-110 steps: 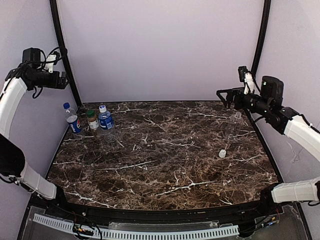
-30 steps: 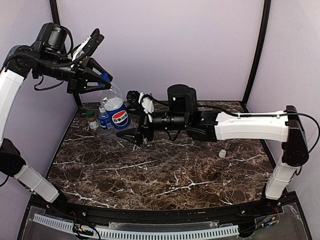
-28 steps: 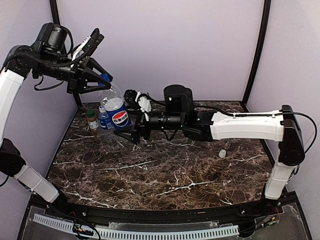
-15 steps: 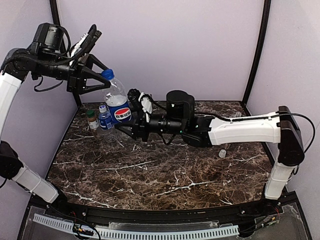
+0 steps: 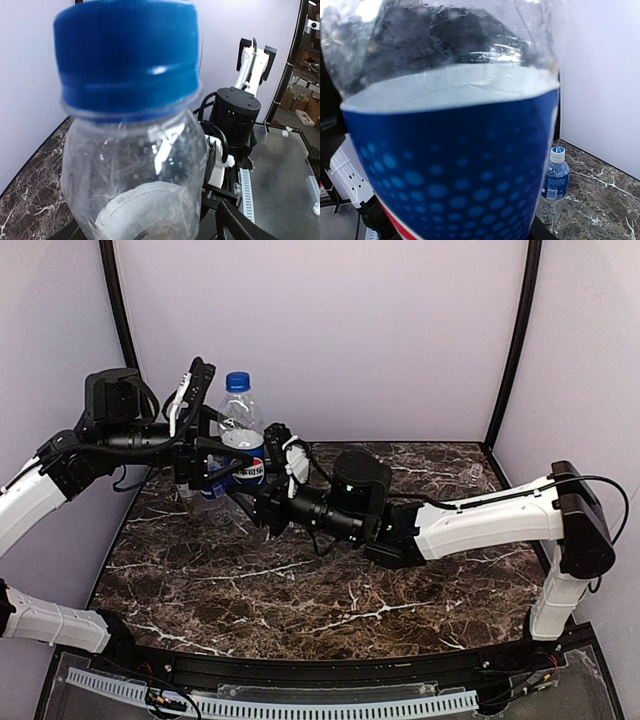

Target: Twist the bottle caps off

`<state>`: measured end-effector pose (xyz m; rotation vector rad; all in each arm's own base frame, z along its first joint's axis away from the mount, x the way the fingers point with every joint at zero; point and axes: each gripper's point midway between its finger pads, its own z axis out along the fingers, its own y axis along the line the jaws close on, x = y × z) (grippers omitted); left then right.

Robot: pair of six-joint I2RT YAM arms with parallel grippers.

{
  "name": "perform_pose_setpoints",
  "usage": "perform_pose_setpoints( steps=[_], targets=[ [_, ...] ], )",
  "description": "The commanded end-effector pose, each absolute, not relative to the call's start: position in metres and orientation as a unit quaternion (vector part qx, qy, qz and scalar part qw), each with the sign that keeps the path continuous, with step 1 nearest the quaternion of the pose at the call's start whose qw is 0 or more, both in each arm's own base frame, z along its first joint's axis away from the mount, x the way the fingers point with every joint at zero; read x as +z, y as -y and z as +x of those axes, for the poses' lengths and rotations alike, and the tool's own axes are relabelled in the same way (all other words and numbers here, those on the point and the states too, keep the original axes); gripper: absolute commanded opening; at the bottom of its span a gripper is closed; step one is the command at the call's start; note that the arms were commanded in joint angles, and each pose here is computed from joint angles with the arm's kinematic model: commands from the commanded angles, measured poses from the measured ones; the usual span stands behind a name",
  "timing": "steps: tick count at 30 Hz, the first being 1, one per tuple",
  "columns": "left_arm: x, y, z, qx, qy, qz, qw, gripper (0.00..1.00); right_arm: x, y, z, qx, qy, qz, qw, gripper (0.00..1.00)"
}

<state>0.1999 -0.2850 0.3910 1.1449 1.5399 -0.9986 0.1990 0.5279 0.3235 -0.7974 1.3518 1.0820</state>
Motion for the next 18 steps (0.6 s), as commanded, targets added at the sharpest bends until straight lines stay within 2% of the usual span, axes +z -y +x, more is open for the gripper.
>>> perform_pose_setpoints(
  steps=[1, 5, 13, 15, 18],
  targets=[
    [0.404, 0.289, 0.198, -0.425, -0.598, 0.439, 0.518, 0.77, 0.364, -0.519, 0.212, 0.486, -0.559, -0.268, 0.616, 0.43],
    [0.397, 0.287, 0.206, -0.434, -0.603, 0.402, 0.536, 0.67, 0.364, -0.527, 0.207, 0.496, -0.553, -0.275, 0.61, 0.43],
    [0.37, 0.291, 0.207, -0.442, -0.617, 0.401, 0.513, 0.63, 0.361, -0.539, 0.206, 0.502, -0.557, -0.284, 0.597, 0.42],
    [0.371, 0.292, 0.206, -0.448, -0.612, 0.401, 0.514, 0.59, 0.36, -0.541, 0.205, 0.504, -0.558, -0.288, 0.594, 0.42],
    [0.372, 0.292, 0.206, -0.447, -0.612, 0.401, 0.514, 0.42, 0.36, -0.542, 0.202, 0.507, -0.555, -0.296, 0.589, 0.45]
  ],
)
